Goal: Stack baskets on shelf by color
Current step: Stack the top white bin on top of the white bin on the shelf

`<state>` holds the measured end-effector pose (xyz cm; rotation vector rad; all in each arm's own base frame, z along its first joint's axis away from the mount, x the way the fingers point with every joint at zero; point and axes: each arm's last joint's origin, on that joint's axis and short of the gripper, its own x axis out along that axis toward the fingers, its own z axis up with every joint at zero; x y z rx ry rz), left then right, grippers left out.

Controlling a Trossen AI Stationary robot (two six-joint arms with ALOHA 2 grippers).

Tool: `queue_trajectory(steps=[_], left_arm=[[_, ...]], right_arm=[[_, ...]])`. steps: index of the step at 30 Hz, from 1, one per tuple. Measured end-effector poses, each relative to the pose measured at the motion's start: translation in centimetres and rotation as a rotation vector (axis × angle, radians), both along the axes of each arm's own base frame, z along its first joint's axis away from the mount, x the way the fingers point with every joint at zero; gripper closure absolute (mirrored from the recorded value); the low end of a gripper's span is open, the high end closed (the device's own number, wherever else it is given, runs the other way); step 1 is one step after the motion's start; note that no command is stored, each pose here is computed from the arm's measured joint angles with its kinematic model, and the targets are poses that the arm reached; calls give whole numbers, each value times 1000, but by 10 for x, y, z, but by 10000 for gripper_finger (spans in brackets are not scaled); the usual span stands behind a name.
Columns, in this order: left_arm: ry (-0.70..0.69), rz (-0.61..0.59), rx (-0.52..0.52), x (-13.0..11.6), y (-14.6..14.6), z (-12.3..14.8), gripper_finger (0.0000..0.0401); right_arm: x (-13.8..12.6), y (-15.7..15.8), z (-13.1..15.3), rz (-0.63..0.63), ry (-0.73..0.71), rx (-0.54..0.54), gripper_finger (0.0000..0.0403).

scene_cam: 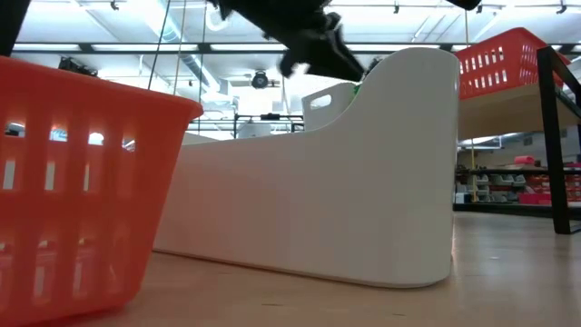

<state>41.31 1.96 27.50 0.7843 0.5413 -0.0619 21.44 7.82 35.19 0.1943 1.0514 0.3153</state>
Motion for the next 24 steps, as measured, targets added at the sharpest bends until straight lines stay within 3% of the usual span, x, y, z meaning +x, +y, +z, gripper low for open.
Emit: queue_trajectory(steps=[5,11,16,19,24], left_arm=[[123,71,-105,-24,-5,10,276],[263,202,-135,-57,-6,24,276],[314,265,-324,-90,7,44,276],[306,357,-403,-113,19,60,276],[361,581,-444,-153,37,72,276]], right_arm=[[-2,5,0,6,-17,-40,360],[4,9,5,35,-144,-97,361],[17,10,11,-18,-319,-147,362],[23,10,6,-19,-389,-188,358],[33,10,-16,-14,-439,-253,340]])
